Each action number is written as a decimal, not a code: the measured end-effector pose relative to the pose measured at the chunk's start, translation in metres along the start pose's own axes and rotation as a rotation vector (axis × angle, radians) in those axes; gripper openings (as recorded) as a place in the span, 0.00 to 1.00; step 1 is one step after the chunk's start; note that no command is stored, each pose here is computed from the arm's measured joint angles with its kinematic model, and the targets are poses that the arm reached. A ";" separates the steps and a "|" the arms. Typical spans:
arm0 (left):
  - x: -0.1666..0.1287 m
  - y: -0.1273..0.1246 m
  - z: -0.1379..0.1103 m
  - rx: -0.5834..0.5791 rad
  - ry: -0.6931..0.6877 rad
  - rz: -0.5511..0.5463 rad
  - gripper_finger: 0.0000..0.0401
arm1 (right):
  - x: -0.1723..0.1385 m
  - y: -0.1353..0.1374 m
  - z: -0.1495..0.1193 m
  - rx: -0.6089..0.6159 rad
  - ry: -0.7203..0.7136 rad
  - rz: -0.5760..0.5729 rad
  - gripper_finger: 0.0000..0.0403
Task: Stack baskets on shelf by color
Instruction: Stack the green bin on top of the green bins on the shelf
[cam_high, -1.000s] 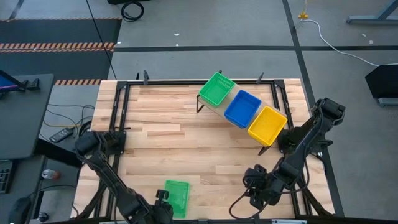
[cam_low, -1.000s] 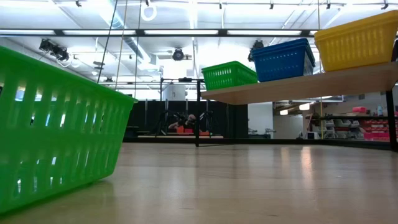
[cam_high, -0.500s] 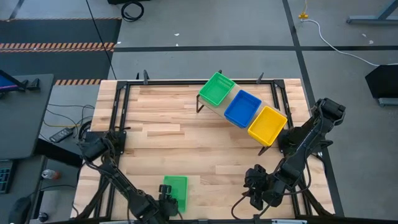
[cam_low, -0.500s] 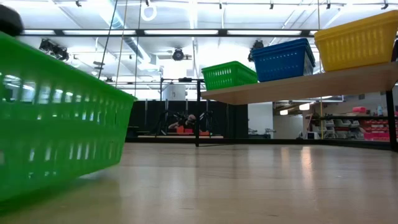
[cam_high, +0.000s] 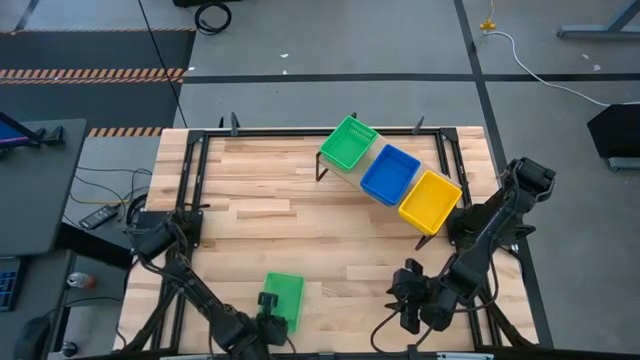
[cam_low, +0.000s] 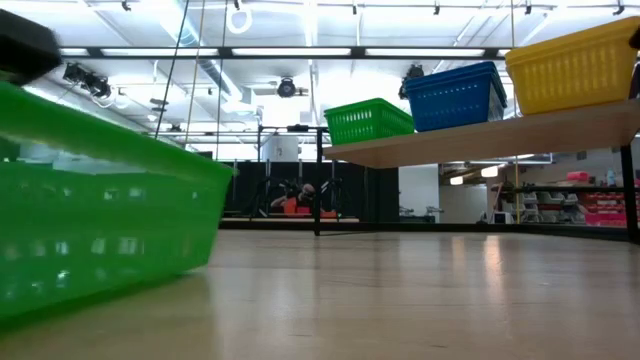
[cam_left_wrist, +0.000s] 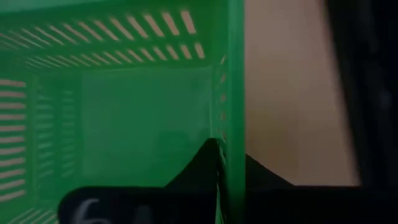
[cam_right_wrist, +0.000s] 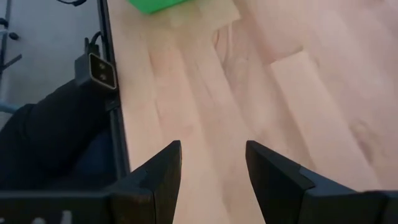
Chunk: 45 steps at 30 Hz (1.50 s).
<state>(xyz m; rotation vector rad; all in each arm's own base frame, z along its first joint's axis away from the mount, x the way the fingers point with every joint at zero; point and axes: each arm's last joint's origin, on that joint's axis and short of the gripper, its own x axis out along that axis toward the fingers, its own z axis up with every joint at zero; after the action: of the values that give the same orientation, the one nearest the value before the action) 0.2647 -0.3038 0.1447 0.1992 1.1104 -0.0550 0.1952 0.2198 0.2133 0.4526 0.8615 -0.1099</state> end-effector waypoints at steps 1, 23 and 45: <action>0.001 0.003 0.001 0.009 0.009 0.011 0.01 | 0.001 -0.001 0.001 -0.011 -0.005 -0.004 0.46; -0.132 0.219 0.085 0.256 -0.223 0.199 0.00 | 0.015 -0.016 0.031 -0.188 -0.071 -0.093 0.46; -0.169 0.424 0.098 0.493 -0.296 0.217 0.01 | 0.022 -0.028 0.051 -0.215 -0.127 -0.166 0.46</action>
<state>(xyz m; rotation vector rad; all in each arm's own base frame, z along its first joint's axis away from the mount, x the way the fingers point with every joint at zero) 0.3369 0.0843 0.3936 0.7282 0.7600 -0.1595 0.2384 0.1741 0.2157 0.1706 0.7752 -0.1950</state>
